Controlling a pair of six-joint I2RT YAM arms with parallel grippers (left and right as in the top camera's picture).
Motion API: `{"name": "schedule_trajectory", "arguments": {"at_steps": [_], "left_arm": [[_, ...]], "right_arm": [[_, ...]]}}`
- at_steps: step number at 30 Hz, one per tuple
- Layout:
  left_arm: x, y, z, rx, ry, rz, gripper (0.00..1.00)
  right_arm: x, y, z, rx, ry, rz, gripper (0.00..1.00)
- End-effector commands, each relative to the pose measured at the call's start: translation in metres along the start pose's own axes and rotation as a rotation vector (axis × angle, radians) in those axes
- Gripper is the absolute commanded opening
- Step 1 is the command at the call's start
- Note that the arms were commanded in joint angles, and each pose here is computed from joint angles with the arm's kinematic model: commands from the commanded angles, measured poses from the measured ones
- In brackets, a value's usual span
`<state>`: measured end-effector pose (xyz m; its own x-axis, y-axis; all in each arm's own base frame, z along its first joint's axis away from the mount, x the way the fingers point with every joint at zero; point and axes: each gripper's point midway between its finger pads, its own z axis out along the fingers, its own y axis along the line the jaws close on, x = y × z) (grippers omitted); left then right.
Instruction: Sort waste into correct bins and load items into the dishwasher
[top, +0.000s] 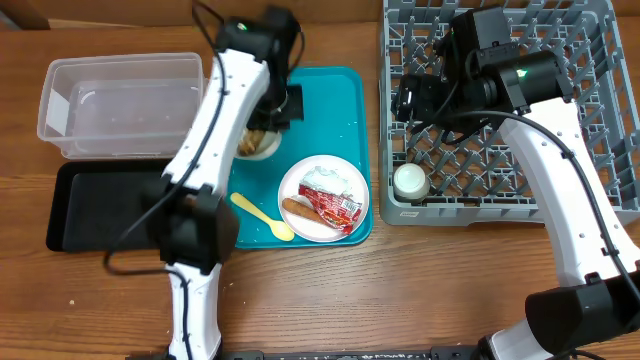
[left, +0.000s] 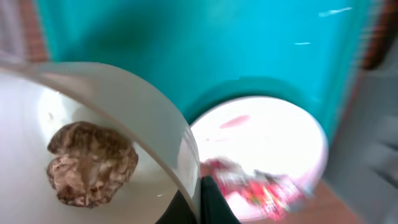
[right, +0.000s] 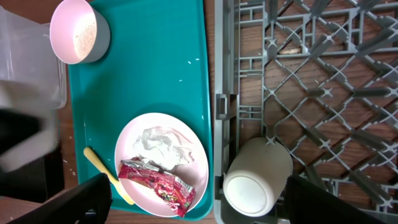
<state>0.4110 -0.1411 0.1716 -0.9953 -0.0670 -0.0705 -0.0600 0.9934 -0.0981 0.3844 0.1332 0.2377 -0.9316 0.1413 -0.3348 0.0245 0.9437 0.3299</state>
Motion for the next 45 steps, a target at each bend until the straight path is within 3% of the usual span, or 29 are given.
{"name": "schedule_trajectory", "arguments": {"at_steps": [1,9,16,25,30,37,41,45], "left_arm": [[0.007,0.006,-0.078,0.06,-0.152,0.032,0.04],[0.046,0.049,-0.127,0.079,-0.196,0.004,0.04],[0.083,0.113,-0.097,0.059,-0.052,-0.102,0.04],[0.082,0.142,-0.059,0.455,-0.029,-0.11,0.04],[0.088,0.177,-0.054,0.664,-0.129,-0.162,0.04],[0.08,0.232,-0.052,0.978,-0.474,-0.326,0.04],[0.083,0.25,-0.049,1.071,-0.605,-0.367,0.04],[0.083,0.261,-0.037,1.119,-0.632,-0.412,0.04]], "right_arm": [[-0.006,0.001,-0.004,0.001,-0.024,-0.009,0.91],[-0.005,0.0,-0.004,0.004,-0.018,-0.008,0.91],[0.0,-0.002,-0.004,0.011,0.001,-0.004,0.91],[0.001,-0.002,-0.004,0.013,0.005,-0.003,0.91],[0.0,-0.002,-0.004,0.01,-0.002,-0.004,0.91],[-0.002,-0.001,-0.004,0.008,-0.006,-0.006,0.91],[-0.001,-0.001,-0.004,0.009,-0.005,-0.005,0.91],[0.0,-0.002,-0.004,0.01,-0.002,-0.005,0.91]]}}
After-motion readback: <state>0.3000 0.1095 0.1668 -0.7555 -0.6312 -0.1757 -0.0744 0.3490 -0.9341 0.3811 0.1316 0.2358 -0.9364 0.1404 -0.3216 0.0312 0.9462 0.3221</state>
